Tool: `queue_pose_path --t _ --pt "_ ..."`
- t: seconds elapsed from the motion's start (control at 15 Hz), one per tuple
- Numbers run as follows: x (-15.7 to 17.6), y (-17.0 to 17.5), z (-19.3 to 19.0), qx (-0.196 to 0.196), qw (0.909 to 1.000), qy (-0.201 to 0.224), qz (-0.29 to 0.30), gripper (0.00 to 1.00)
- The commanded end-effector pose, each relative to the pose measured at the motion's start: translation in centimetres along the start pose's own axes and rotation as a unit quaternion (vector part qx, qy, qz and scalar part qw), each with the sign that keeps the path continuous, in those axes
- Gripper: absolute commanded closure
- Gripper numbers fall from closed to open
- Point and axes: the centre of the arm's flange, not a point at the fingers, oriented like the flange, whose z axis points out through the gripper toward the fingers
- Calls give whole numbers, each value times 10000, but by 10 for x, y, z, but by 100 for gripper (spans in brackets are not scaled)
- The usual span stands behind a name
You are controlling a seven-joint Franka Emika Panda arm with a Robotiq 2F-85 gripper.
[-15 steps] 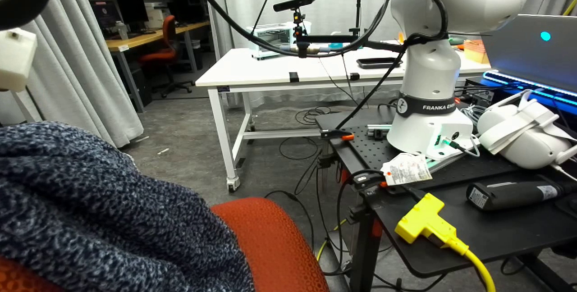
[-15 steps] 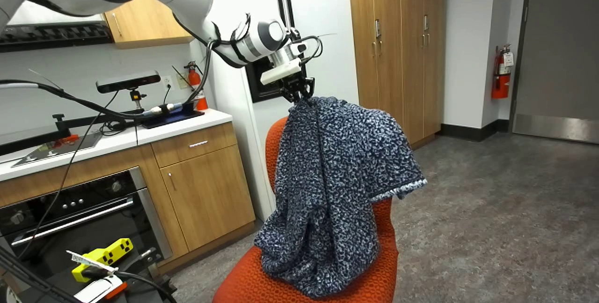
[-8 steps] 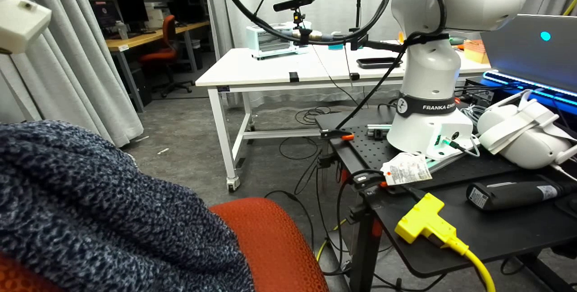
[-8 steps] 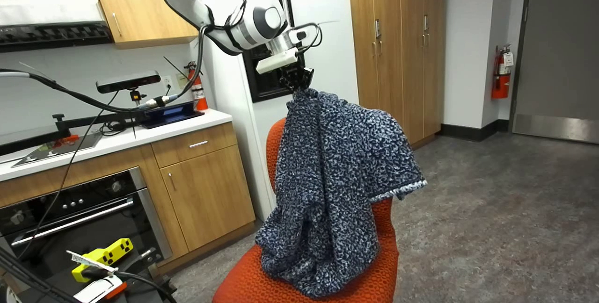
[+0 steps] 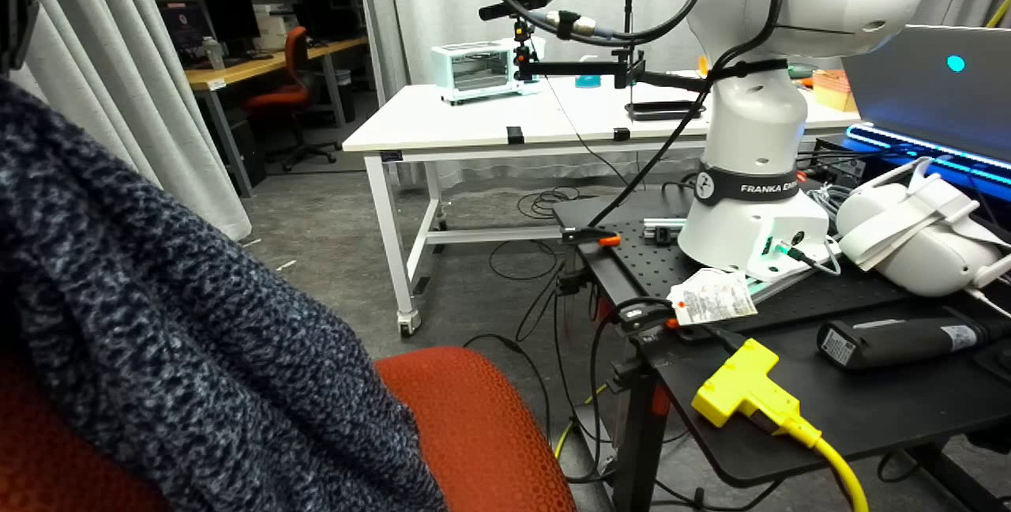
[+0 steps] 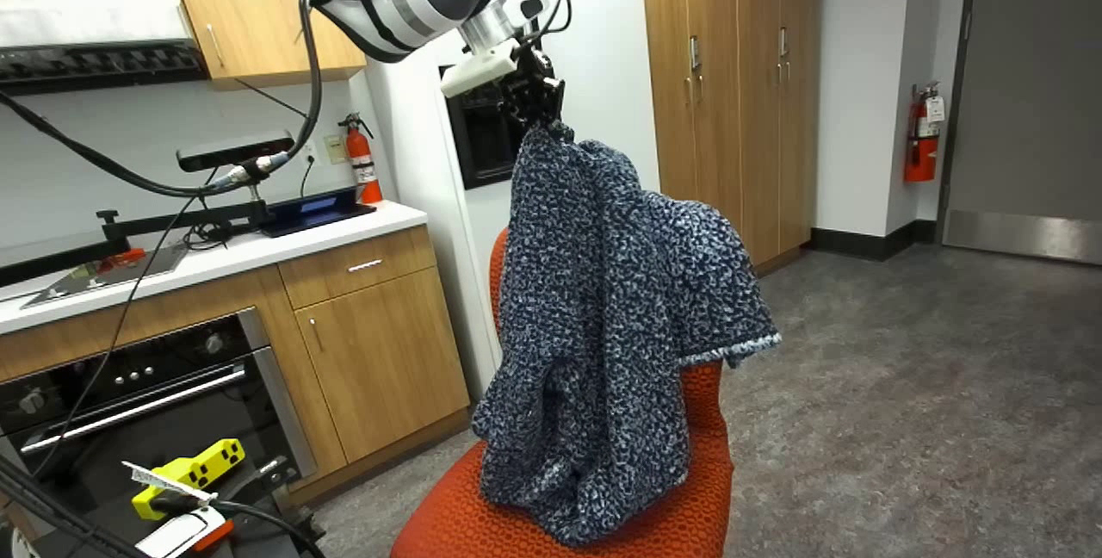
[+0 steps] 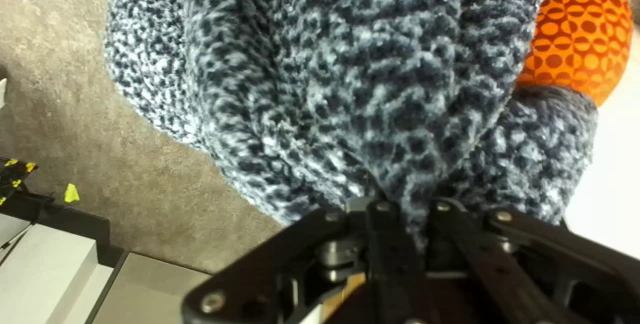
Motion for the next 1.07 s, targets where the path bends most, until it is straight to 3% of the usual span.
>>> queue_pose_path --t 0.0,0.53,1.0 --pt "-52 7 -66 -90 9990 362 229 98" --pt "-118 10 -118 -194 9973 444 553 98" --pt "-183 8 -106 72 9933 -381 1089 98"
